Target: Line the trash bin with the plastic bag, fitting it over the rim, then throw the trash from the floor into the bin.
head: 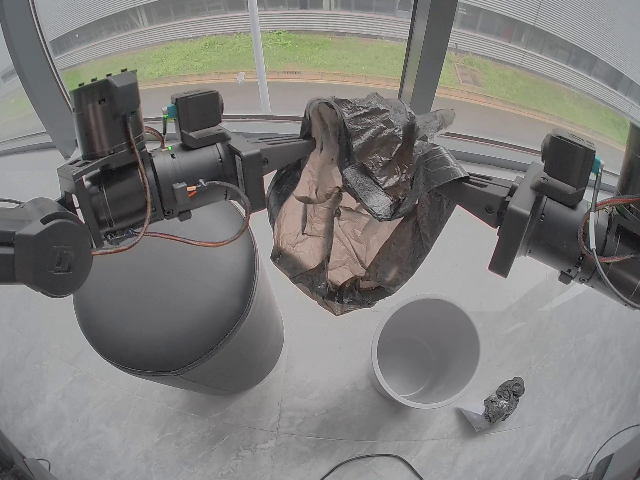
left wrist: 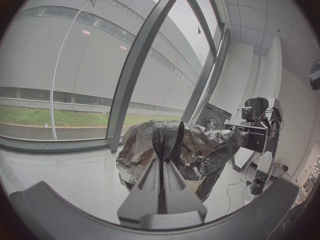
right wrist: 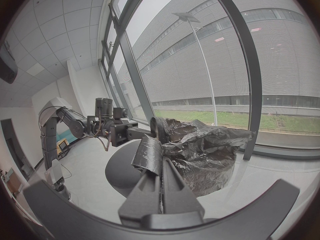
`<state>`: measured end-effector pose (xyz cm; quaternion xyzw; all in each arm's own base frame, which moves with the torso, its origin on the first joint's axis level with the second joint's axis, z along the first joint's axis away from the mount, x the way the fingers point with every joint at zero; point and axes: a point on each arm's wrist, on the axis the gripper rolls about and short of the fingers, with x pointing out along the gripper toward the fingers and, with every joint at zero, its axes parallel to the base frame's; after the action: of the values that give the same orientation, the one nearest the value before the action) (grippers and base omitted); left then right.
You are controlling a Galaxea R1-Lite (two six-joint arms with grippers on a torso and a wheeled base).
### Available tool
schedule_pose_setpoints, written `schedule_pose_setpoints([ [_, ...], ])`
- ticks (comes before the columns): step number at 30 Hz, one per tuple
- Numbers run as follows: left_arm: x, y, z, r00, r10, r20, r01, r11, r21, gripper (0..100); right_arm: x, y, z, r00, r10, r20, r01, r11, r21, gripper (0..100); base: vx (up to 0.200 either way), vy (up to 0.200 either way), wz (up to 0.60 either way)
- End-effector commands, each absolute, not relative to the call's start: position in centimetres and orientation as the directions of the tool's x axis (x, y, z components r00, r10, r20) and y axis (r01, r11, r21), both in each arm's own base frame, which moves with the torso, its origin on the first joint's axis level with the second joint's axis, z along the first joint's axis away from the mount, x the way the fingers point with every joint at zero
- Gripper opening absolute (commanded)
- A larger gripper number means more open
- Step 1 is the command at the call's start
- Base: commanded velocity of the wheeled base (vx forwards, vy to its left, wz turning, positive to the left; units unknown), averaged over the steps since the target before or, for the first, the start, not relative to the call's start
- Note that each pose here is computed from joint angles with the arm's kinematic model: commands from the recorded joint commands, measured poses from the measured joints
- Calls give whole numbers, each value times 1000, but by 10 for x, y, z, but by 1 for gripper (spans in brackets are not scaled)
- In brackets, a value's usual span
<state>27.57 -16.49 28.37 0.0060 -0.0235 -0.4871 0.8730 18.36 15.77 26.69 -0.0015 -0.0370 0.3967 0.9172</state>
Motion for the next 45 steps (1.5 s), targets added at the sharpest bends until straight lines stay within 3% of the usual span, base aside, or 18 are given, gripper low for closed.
schedule_pose_setpoints([
  [1,284,-174,269,514,-858,-4,858,514,12,0,174,151,270,677,731,84,-732,681,-35,0,0,-200,0],
  [12,276,-173,242,502,-861,-80,862,506,-42,0,168,154,255,657,753,33,-752,658,-27,0,0,-200,0],
  [17,258,-169,223,476,-868,-142,861,493,-123,0,165,152,239,652,758,-23,-758,652,-14,0,0,0,0],
  [25,232,-157,197,429,-876,-223,788,483,-383,0,152,160,221,596,793,-126,-782,609,133,0,0,0,0],
  [35,204,-139,152,331,-883,-334,711,466,-527,0,132,157,208,515,799,-309,-750,595,289,0,0,0,0],
  [45,214,-135,110,237,-877,-418,615,469,-634,0,147,164,173,438,752,-493,-619,650,442,0,0,0,0],
])
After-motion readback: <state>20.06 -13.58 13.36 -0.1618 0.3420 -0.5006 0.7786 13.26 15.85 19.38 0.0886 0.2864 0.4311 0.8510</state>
